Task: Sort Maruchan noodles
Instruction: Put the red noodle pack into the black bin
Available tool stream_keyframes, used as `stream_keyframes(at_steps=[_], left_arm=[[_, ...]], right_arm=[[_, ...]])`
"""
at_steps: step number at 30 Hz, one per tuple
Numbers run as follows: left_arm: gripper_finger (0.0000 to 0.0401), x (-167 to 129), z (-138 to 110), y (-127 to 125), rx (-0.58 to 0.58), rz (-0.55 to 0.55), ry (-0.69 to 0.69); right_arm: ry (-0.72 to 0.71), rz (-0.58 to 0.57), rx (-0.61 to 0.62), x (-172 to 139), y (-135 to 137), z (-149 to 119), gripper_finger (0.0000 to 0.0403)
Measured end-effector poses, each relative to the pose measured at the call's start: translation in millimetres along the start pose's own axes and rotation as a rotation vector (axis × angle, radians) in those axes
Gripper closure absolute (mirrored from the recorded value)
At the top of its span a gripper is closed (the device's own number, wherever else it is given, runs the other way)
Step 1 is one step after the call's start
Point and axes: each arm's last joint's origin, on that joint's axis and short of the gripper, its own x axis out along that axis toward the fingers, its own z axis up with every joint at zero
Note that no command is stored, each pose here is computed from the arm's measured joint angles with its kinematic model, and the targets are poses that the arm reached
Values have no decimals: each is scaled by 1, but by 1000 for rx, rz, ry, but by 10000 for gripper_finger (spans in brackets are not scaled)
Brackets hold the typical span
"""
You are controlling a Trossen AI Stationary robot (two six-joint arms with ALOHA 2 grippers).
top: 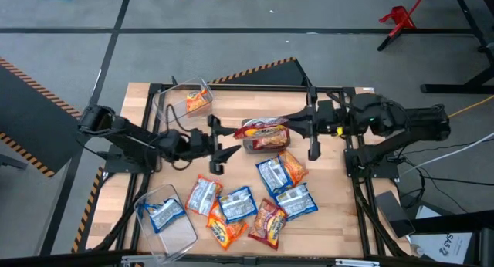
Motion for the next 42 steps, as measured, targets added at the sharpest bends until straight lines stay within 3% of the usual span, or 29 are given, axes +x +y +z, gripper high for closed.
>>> stream_keyframes(at_steps=[12, 21, 29, 38, 42], left_arm=[[169, 48, -10, 2, 31, -102, -68], [169, 63, 5, 3, 30, -156, -141], [173, 65, 4, 4, 30, -122, -119], [233, 66, 3, 9, 16, -87, -106], [271, 66, 2, 9, 15, -56, -88]], right_arm=[[22, 1, -27, 10, 2, -6, 402], [34, 2, -30, 11, 2, -9, 402], [24, 12, -27, 11, 3, -8, 402], [43, 44, -34, 17, 5, -13, 401], [54, 27, -86, 17, 4, -14, 380]])
